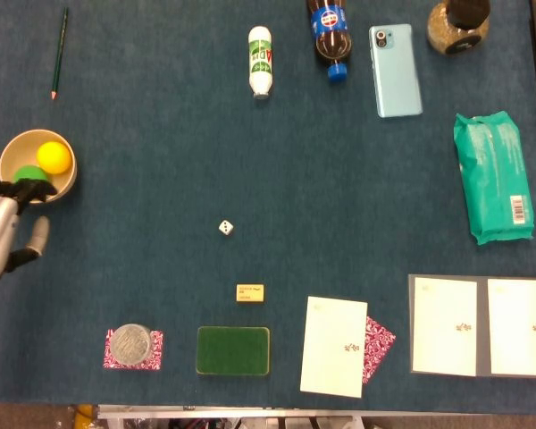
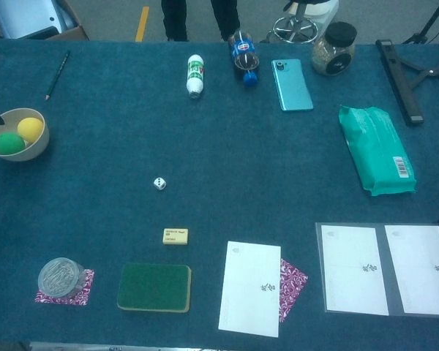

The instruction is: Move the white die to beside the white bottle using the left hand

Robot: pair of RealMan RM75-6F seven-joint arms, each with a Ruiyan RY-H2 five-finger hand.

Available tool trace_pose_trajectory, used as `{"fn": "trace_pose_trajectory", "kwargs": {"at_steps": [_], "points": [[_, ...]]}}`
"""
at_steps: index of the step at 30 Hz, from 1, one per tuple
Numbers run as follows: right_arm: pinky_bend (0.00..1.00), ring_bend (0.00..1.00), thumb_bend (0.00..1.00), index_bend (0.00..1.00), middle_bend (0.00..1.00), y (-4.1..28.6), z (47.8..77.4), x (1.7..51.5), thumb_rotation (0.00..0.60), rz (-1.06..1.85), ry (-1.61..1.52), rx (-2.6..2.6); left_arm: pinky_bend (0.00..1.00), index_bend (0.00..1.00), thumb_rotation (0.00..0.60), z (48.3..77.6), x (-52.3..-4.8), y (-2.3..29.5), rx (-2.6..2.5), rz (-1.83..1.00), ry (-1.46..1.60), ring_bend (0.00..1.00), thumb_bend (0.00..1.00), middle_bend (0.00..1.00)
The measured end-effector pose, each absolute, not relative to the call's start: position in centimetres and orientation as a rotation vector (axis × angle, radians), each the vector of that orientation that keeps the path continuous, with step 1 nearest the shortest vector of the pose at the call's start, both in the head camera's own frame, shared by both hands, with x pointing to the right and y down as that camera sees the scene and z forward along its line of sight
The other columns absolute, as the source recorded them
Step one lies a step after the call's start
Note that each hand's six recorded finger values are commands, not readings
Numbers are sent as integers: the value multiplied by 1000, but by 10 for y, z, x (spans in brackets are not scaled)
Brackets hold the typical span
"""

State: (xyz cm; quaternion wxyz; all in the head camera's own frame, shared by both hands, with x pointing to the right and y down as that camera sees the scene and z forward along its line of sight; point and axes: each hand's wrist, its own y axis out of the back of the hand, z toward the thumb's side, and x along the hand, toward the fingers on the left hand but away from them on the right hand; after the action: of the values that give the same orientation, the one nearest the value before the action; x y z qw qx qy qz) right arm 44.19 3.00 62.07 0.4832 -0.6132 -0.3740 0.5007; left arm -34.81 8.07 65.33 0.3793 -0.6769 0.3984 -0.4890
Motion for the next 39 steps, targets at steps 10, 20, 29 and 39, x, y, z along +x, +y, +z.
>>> {"fn": "trace_pose_trajectory", "kwargs": {"at_steps": [10,20,29,39], "points": [[437,304,176,553,363,6,605,411,600,1130,-854,-1480,387,321,600,653,-300,56,-1893,-1116,878,161,428,178],[437,304,175,553,363,-9,606,402,600,1122,-832,-1489,18,321,600,673,-266,46,-1959,-1055,742,0,340,0],[437,304,176,553,363,-12,605,407,600,1136,-840,-1473,0,341,600,693,-238,48,-2033,-1004,637,0,338,0],[437,304,176,553,363,-10,604,419,600,1165,-852,-1460,0,346,600,722,-210,49,-2035,-913,504,0,338,0]]}}
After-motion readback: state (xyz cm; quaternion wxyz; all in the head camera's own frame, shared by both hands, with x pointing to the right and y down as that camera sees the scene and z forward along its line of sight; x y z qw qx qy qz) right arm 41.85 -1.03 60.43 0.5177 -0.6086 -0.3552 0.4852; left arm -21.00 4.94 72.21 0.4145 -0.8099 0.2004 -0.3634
